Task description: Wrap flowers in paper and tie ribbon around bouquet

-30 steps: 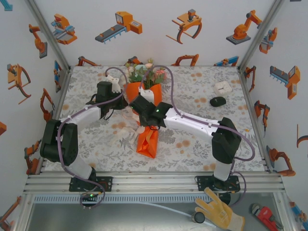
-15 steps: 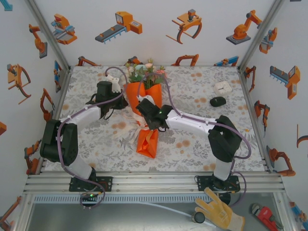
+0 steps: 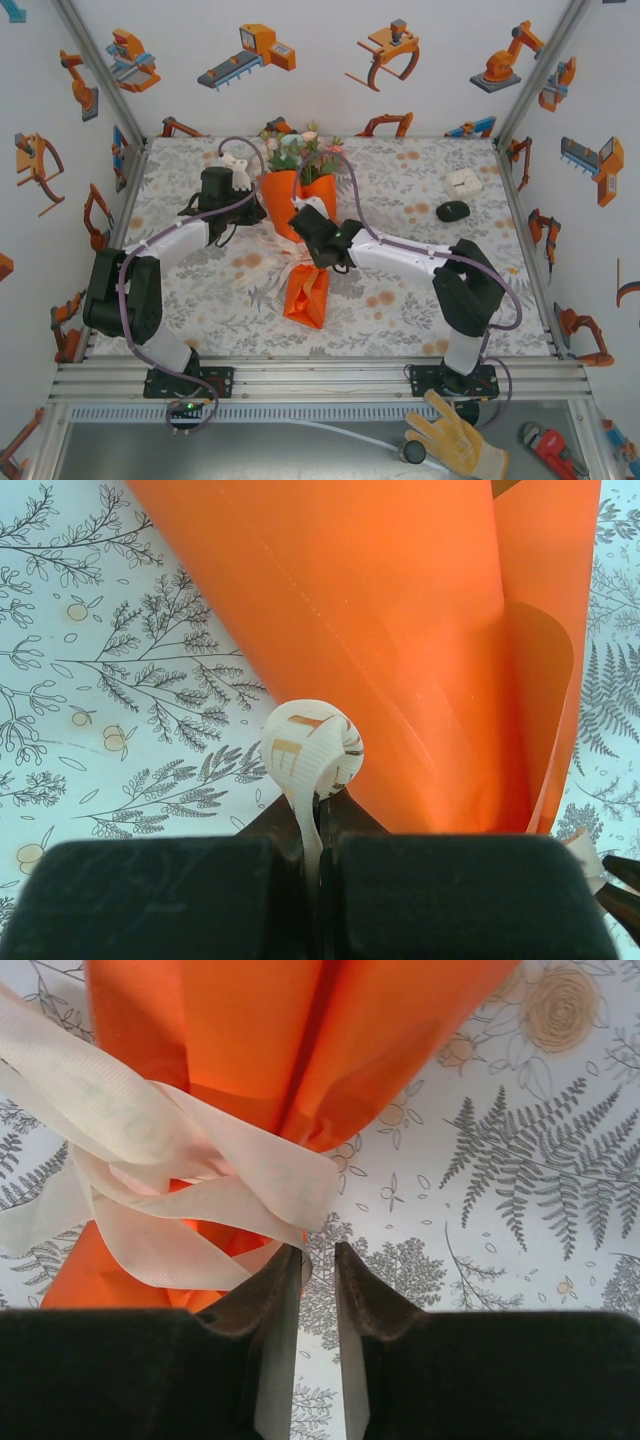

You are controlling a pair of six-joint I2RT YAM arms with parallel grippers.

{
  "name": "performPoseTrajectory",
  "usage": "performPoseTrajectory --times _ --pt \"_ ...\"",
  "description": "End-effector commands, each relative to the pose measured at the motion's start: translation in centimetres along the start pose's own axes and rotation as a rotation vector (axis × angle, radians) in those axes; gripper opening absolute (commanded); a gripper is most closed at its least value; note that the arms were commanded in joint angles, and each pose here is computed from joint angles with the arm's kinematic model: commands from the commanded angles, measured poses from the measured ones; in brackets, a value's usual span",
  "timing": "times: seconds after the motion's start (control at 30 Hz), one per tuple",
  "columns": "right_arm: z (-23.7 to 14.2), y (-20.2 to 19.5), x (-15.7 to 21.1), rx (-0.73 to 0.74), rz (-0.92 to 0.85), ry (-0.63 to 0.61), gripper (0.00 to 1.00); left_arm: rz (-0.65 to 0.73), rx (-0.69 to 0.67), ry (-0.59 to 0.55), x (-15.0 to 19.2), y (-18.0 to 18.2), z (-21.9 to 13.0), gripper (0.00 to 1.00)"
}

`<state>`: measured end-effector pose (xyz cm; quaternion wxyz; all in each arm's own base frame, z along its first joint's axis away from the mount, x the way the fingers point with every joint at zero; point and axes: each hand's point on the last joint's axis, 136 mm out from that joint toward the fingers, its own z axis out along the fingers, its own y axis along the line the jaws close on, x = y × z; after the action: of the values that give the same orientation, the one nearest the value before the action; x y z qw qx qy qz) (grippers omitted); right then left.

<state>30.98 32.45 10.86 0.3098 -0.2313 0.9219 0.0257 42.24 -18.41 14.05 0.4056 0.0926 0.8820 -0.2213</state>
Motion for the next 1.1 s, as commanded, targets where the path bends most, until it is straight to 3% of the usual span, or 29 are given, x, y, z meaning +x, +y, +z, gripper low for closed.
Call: performPoseTrajectory --times 0.0,0.17,0.6,0.8,1.07 --pt "-2.4 -1.6 -1.3 0.044 0.037 -0.057 0.27 0.010 0.018 -0.014 -0.9 -0.6 -0.2 0.00" --pt "-2.5 -1.6 -1.6 0.021 0.032 -0.073 0.37 0.011 0.023 -0.016 -1.0 -0.7 -0.2 0.00" --pt "-1.0 0.2 -2.8 -0.182 0.012 -0.102 0.37 0.015 0.017 -0.010 -0.8 -0.6 -0.2 0.00" --pt "-0.8 0.9 -2.0 -0.245 0.007 -0.065 0.44 0.012 0.022 -0.011 -0.9 -0.7 0.0 0.00" --pt "0.1 -0.3 -1.6 -0.216 -0.042 -0.016 0.51 0.013 0.020 -0.011 -0.9 -0.7 -0.1 0.00"
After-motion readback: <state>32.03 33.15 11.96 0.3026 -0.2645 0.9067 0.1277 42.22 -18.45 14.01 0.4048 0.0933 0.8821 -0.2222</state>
